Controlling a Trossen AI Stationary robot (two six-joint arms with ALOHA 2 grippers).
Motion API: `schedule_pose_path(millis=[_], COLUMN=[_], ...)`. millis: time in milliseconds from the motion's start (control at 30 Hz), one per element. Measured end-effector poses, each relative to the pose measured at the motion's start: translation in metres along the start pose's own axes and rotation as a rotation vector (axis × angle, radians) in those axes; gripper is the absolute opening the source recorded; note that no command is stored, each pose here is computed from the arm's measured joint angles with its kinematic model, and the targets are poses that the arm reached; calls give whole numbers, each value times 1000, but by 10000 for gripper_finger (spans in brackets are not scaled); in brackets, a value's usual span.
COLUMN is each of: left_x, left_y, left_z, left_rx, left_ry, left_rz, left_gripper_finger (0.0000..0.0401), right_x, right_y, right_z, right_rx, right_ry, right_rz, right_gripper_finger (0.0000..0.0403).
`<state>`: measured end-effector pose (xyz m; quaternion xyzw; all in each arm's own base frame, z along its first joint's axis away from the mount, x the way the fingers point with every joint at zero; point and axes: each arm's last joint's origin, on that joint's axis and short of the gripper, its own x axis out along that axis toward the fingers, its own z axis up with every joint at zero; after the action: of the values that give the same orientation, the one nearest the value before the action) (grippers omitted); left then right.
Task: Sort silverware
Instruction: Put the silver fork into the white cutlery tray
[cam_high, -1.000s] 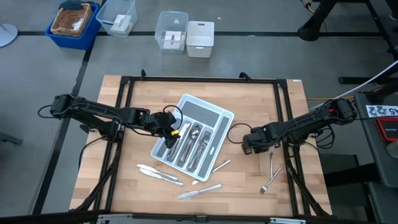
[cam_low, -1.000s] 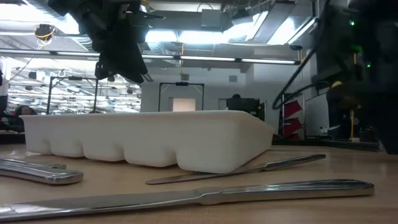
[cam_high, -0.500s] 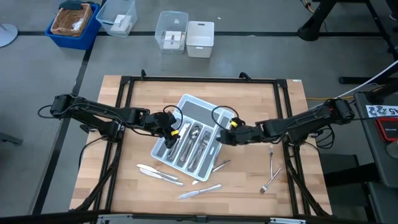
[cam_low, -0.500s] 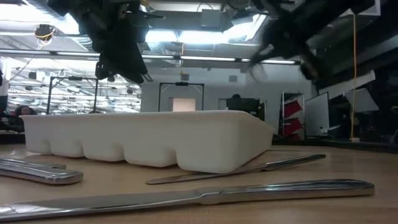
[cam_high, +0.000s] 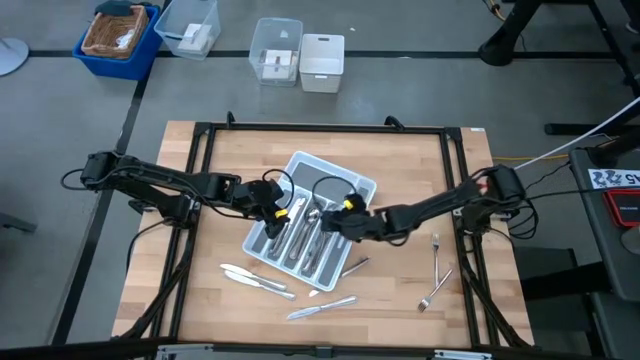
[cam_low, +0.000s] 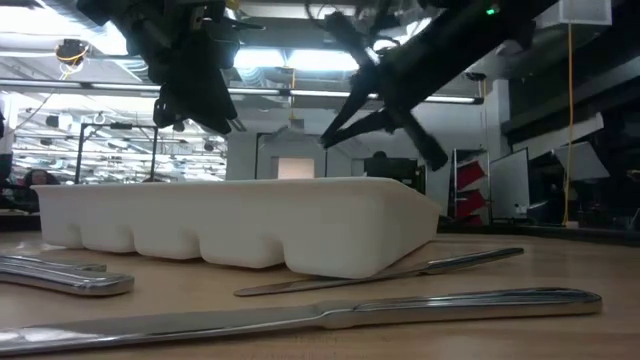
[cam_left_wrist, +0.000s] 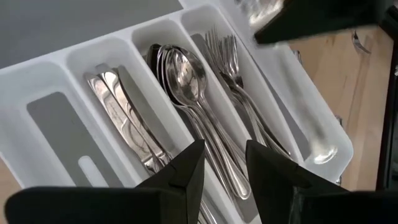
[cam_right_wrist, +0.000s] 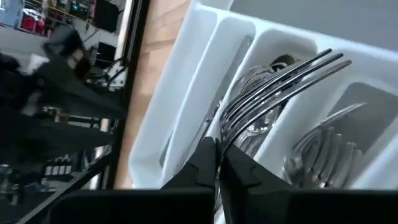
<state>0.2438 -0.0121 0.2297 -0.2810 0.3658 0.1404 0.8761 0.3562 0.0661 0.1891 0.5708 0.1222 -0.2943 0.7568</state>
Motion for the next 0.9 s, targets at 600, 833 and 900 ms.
schedule_pose_path(millis=[600,833,900], left_x=[0,0,0], left_y=[0,0,0], left_z=[0,0,0], left_rx=[27,28,28], left_ry=[0,0,0], left_rz=[0,0,0], left_gripper_finger=[107,107,107], right_x=[33,33,33], right_y=[-14,-14,-14], right_z=[-19,-18,-18], right_rx=[-42,-43,-43], right_ry=[18,17,17], right_rz=[-186,-188,-188], right_gripper_finger=[4,5,11])
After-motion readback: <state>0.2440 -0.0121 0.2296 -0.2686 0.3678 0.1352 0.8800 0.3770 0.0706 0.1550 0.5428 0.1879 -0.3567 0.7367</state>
